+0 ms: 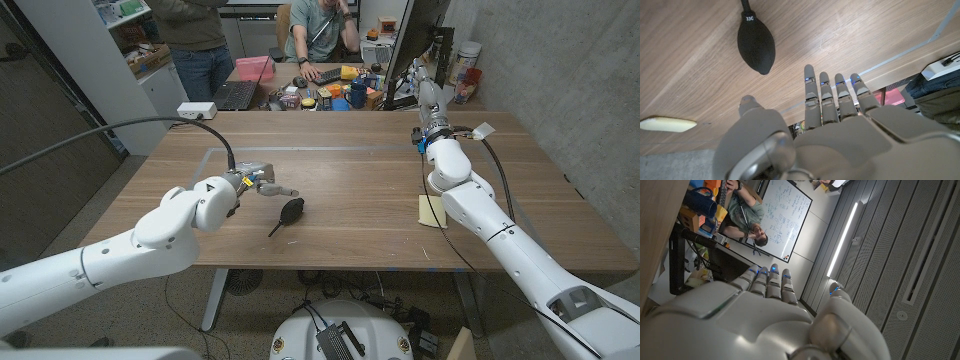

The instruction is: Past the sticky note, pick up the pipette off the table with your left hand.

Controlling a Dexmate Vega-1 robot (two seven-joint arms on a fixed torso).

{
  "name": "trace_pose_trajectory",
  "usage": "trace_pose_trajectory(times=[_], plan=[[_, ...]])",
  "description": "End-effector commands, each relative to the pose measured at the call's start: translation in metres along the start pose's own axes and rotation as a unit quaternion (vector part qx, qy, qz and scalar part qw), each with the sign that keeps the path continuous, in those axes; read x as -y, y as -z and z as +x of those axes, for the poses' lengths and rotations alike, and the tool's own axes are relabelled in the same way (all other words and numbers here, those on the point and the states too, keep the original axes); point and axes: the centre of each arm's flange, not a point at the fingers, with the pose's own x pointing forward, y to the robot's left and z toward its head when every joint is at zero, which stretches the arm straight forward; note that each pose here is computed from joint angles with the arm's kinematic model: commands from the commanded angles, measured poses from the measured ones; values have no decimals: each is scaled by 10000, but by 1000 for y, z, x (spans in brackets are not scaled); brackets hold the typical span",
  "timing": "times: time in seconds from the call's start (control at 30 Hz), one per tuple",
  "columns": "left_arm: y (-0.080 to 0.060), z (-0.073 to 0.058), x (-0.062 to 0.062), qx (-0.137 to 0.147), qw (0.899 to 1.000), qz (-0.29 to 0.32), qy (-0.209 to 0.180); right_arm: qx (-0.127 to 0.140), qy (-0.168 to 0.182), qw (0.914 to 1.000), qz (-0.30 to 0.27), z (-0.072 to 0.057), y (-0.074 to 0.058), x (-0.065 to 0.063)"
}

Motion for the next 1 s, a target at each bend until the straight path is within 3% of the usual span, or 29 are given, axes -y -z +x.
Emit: trace_pose_trajectory(times=[0.03,0.3,0.53,1.0], plan=[[-17,7,-2,-99,9972,724,137,149,98,9997,163,-9,4,10],[-24,15,-2,16,9969,739,272,204,105,9996,177,-7,7,14],[-35,21,2,5,9934,1105,318,232,106,9995,191,-1,9,17],[-42,29,10,93,9925,1022,660,174,200,9994,203,2,15,23]])
